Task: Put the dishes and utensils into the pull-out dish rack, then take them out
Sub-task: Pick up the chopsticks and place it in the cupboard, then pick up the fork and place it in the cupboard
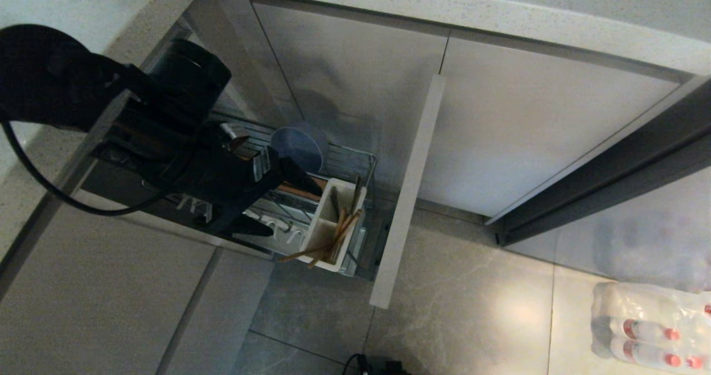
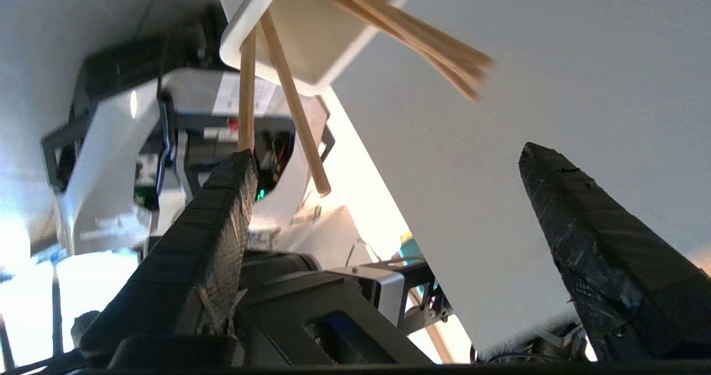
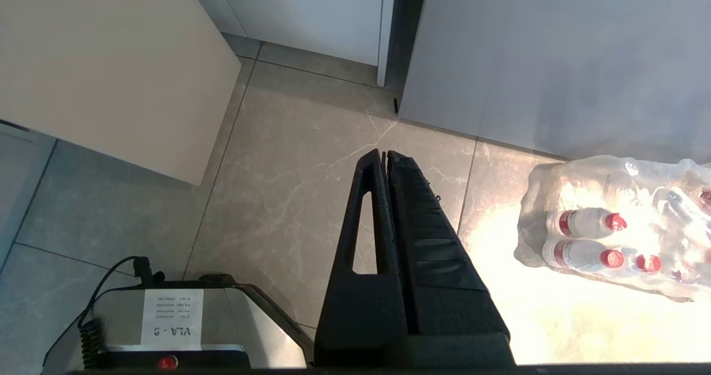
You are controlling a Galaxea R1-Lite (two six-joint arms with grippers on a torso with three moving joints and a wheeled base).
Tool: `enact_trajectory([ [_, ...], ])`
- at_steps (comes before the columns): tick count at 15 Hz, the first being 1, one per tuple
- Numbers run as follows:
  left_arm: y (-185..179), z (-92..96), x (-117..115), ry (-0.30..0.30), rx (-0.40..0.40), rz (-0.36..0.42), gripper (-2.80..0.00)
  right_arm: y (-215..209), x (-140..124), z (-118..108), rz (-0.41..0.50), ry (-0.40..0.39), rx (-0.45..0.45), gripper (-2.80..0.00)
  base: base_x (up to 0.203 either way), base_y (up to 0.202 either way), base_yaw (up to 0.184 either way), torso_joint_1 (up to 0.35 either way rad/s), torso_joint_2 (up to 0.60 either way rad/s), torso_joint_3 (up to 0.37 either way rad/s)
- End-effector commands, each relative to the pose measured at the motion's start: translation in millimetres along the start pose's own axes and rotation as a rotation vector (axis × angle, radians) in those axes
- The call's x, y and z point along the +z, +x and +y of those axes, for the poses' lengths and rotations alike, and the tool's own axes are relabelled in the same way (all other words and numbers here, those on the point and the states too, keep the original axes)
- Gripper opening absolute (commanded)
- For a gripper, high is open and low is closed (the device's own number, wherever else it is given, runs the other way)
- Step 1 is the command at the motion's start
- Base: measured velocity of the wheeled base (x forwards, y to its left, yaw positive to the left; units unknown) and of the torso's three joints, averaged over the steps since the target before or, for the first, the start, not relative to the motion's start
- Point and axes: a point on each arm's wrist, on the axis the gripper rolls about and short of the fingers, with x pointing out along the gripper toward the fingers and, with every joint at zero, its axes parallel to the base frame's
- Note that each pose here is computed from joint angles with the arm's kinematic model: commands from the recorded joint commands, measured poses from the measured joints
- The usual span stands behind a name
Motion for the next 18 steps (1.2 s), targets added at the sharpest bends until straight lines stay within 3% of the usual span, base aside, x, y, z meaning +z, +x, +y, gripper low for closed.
enact_trajectory([
  [1,-31,-3.7,-9,0.018,-0.044,-0.059,0.0,0,0,0,0.001,0.0,0.0,-2.8,0.0,0.0,0.0,0.0,0.0,0.0],
  [2,-43,-4.6,-13,0.03,-0.058,-0.088,-2.8,0,0,0,0.001,0.0,0.0,-2.8,0.0,0.0,0.0,0.0,0.0,0.0],
  [12,-152,-8.0,-66,0.162,-0.266,-0.298,-2.8,0,0,0,0.001,0.0,0.0,-2.8,0.0,0.0,0.0,0.0,0.0,0.0],
  [15,-194,-3.5,-84,0.189,-0.346,-0.409,-2.8,0,0,0,0.0,0.0,0.0,-2.8,0.0,0.0,0.0,0.0,0.0,0.0],
  [18,-229,5.3,-94,0.208,-0.349,-0.569,-2.8,0,0,0,0.001,0.0,0.0,-2.8,0.0,0.0,0.0,0.0,0.0,0.0],
])
